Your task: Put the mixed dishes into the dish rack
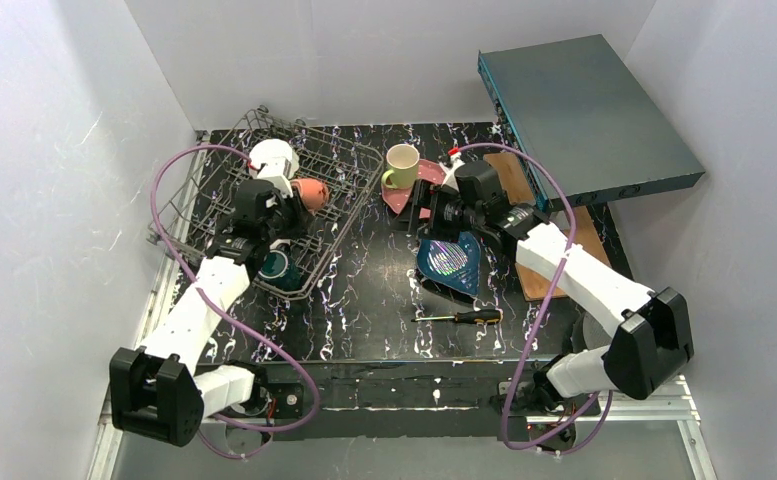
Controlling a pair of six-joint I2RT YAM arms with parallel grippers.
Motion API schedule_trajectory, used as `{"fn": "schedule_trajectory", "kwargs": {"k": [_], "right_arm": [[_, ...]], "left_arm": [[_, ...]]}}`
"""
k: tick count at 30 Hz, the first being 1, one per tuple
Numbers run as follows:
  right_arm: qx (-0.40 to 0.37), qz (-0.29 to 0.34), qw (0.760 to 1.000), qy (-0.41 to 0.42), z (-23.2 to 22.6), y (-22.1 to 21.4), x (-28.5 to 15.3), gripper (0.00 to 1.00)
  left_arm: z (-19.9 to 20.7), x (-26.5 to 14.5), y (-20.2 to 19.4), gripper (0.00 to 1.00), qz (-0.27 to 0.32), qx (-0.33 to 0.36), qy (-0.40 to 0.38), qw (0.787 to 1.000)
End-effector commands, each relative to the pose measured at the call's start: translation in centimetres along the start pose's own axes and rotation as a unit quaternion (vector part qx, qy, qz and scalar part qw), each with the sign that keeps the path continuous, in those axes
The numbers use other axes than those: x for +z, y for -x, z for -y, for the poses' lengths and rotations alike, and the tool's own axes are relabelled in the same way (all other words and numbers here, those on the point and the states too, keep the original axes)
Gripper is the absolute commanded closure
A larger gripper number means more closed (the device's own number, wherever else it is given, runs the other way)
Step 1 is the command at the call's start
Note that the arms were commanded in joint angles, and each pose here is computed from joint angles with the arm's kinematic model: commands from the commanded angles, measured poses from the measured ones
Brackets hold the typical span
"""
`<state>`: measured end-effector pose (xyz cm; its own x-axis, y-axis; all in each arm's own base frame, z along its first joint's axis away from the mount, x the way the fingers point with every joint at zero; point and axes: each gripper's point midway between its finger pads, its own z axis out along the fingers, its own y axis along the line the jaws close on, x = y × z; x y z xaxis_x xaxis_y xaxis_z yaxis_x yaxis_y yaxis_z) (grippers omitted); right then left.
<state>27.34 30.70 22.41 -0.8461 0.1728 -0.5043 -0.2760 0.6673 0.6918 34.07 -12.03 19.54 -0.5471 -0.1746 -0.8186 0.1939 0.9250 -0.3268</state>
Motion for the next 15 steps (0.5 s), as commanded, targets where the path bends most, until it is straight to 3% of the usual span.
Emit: {"fn": "schedule_trajectory", "kwargs": {"k": [1, 7, 15], "right_arm": [[-0.056, -0.004, 0.998, 0.012, 0.1, -1.1, -1.0, 0.02], [-0.069, -0.012, 0.997, 0.036, 0.0, -2.3, -1.1, 0.02], [-0.124, 0.001, 0.991, 0.046, 0.4, -3.0, -2.4, 0.02]], "left_arm": [[-2.2, -0.4, 1.0, 1.0, 0.014, 0.058, 0.088, 0.994], [-2.4, -0.2, -0.2, 1.0, 0.013, 0.115, 0.123, 0.986], [-2.9, 0.6, 1.7, 1.0, 0.021, 0.111, 0.158, 0.981]]}}
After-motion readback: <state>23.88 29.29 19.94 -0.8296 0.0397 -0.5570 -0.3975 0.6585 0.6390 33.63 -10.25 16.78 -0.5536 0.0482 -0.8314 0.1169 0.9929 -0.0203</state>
